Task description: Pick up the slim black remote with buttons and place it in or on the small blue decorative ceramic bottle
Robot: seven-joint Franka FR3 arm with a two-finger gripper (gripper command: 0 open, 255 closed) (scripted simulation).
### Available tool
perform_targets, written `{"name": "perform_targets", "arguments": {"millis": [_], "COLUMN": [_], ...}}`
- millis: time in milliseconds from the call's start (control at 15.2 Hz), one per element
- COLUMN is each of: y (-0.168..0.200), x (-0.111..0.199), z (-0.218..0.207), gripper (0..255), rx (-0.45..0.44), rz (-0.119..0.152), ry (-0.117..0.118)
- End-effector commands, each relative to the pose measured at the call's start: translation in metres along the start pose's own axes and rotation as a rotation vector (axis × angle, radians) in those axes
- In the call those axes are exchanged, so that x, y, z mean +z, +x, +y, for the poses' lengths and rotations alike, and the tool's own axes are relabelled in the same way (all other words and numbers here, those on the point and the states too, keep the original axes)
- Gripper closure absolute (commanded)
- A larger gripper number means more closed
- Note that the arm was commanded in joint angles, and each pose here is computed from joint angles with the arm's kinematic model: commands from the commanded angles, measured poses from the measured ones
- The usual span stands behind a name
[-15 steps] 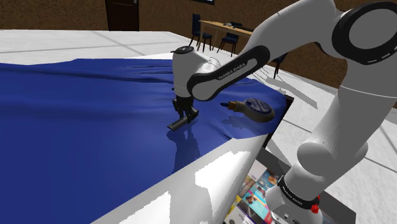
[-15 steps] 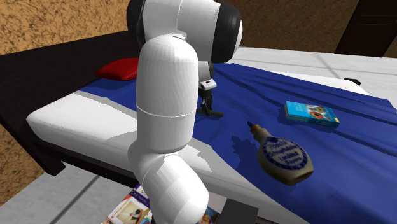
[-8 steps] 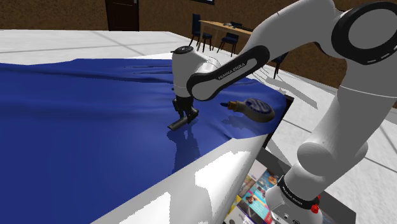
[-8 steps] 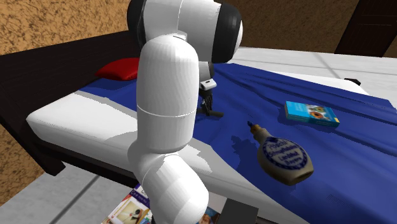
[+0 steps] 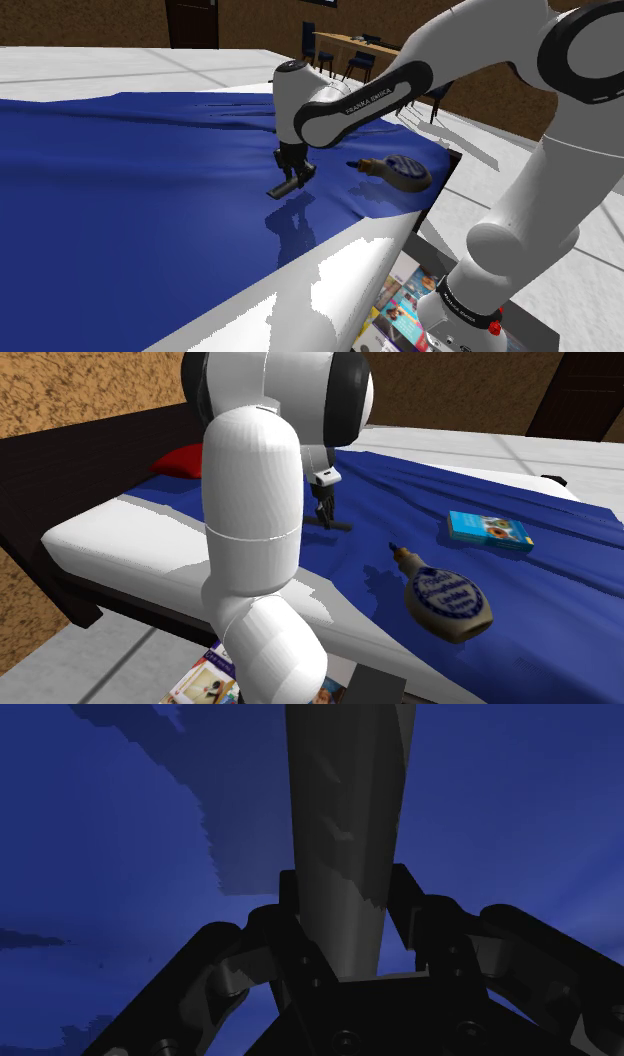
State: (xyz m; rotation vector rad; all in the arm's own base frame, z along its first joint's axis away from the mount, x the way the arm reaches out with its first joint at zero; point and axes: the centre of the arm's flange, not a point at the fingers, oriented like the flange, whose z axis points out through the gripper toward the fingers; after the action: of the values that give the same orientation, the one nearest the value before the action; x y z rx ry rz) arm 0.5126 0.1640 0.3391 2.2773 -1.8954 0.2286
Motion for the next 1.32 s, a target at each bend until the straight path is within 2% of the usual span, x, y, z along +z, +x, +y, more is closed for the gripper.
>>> {"name": "perform_targets", "arguments": {"millis": [0, 1254], "y": [0.002, 0.024], "x": [-0.011, -0.109], "z": [0.0, 0.003], "gripper": [255, 255], "rx": [0.0, 0.0], "rz": [0.0, 0.0], "ry": [0.0, 0.0]}}
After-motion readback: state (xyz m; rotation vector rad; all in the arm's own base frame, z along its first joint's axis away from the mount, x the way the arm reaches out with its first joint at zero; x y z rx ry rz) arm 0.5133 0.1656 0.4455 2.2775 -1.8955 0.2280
